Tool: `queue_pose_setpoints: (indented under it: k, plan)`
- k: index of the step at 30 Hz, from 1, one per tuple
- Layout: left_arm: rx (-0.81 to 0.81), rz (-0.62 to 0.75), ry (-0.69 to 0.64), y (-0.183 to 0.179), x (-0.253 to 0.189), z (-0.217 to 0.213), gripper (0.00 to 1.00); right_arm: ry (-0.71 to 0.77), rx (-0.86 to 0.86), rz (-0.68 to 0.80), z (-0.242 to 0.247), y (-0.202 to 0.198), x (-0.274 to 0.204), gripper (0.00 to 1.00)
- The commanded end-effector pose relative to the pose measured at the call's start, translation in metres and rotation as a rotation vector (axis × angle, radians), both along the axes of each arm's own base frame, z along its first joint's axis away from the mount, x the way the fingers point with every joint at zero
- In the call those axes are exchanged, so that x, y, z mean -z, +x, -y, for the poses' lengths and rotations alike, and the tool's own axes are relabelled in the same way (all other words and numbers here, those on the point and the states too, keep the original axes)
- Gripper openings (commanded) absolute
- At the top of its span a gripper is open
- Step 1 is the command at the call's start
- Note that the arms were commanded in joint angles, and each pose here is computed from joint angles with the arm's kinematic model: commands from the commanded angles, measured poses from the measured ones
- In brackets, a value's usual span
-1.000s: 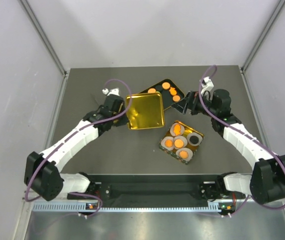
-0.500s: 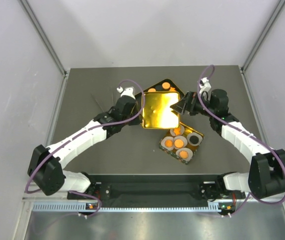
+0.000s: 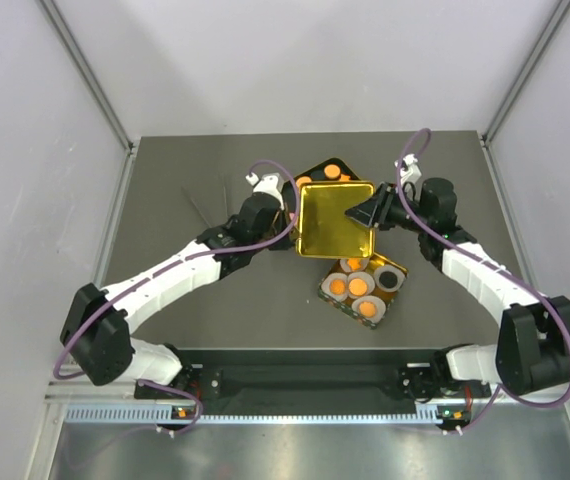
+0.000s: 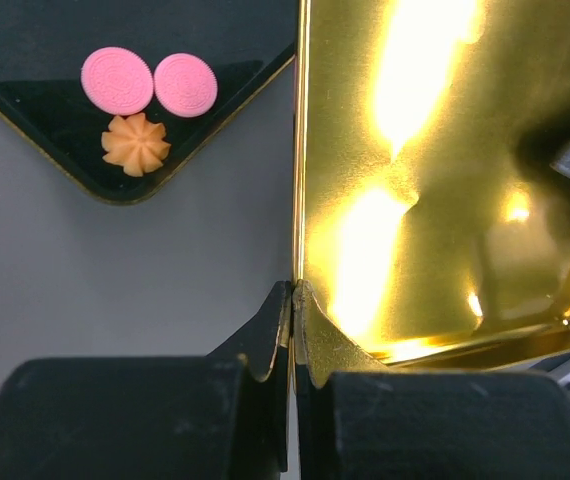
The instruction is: Pack the cookies
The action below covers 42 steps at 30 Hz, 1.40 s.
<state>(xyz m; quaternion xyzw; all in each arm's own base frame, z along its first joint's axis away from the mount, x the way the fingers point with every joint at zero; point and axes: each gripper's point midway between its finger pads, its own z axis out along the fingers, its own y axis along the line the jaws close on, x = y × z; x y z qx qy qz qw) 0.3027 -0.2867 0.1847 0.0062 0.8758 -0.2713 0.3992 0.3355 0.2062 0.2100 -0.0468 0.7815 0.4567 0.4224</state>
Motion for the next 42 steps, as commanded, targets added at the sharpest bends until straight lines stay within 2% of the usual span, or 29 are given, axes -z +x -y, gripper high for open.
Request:
queue_pose_setpoints:
  k: [1,3,5,6,8,9,12,13,15,16,17,19,21,23,27,31,32,33,35,36,42]
  plan:
    - [0.032,0.088,-0.090,0.008,-0.028,0.018,0.00,0.024,-0.016,0.049,-0.005,0.005,-0.015,0.35]
    - [0.047,0.088,-0.092,0.007,-0.028,0.021,0.00,0.025,-0.014,0.044,-0.004,0.006,-0.015,0.24]
    - [0.061,0.092,-0.093,0.006,-0.027,0.023,0.01,0.033,-0.009,0.036,-0.003,0.007,-0.017,0.18]
    - [0.065,0.104,-0.095,0.007,-0.028,0.023,0.04,0.034,-0.008,0.034,-0.003,0.007,-0.017,0.11]
    - [0.073,0.127,-0.090,0.007,-0.031,0.022,0.08,0.032,0.005,0.020,-0.001,0.010,-0.017,0.03]
    - [0.073,0.136,-0.083,0.008,-0.033,0.021,0.13,0.030,0.010,0.009,0.000,0.010,-0.016,0.00]
    - [0.068,0.191,-0.036,0.012,-0.041,0.013,0.29,0.039,0.021,-0.020,0.000,0.013,-0.017,0.00]
    - [0.065,0.212,-0.021,0.012,-0.048,0.008,0.42,0.043,0.028,-0.029,0.001,0.014,-0.016,0.00]
    - [0.064,0.292,0.022,0.014,-0.067,-0.002,0.52,0.045,0.035,-0.044,0.001,0.015,-0.019,0.00]
    - [0.077,0.316,0.036,0.013,-0.072,-0.004,0.61,0.043,0.049,-0.050,0.002,0.018,-0.021,0.00]
    - [0.115,0.358,0.079,0.012,-0.077,-0.006,0.64,0.040,0.057,-0.056,0.003,0.019,-0.021,0.00]
    - [0.154,0.421,0.118,0.003,-0.092,0.000,0.66,0.039,0.080,-0.084,0.004,0.022,-0.022,0.00]
    - [0.239,0.519,0.222,-0.017,-0.097,0.017,0.69,0.040,0.094,-0.113,0.006,0.023,-0.021,0.00]
    - [0.230,0.610,0.359,-0.021,-0.101,0.018,0.70,0.045,0.101,-0.122,0.006,0.026,-0.028,0.00]
    - [0.302,0.789,0.563,-0.055,-0.096,0.052,0.73,0.043,0.113,-0.148,0.006,0.030,-0.033,0.00]
    - [0.292,0.955,0.767,-0.063,-0.090,0.058,0.77,0.037,0.128,-0.161,0.008,0.032,-0.033,0.00]
    - [0.300,0.967,0.831,-0.064,-0.076,0.055,0.77,0.037,0.128,-0.162,0.008,0.032,-0.033,0.00]
    - [0.264,1.027,0.778,-0.069,-0.088,0.062,0.78,0.037,0.130,-0.165,0.009,0.033,-0.032,0.00]
    - [0.306,1.104,0.846,-0.072,-0.079,0.063,0.79,0.039,0.131,-0.170,0.009,0.032,-0.032,0.00]
    - [0.292,1.144,0.815,-0.073,-0.086,0.066,0.79,0.040,0.131,-0.173,0.009,0.032,-0.032,0.00]
    - [0.318,1.241,0.892,-0.072,-0.072,0.074,0.80,0.048,0.140,-0.170,0.010,0.030,-0.037,0.00]
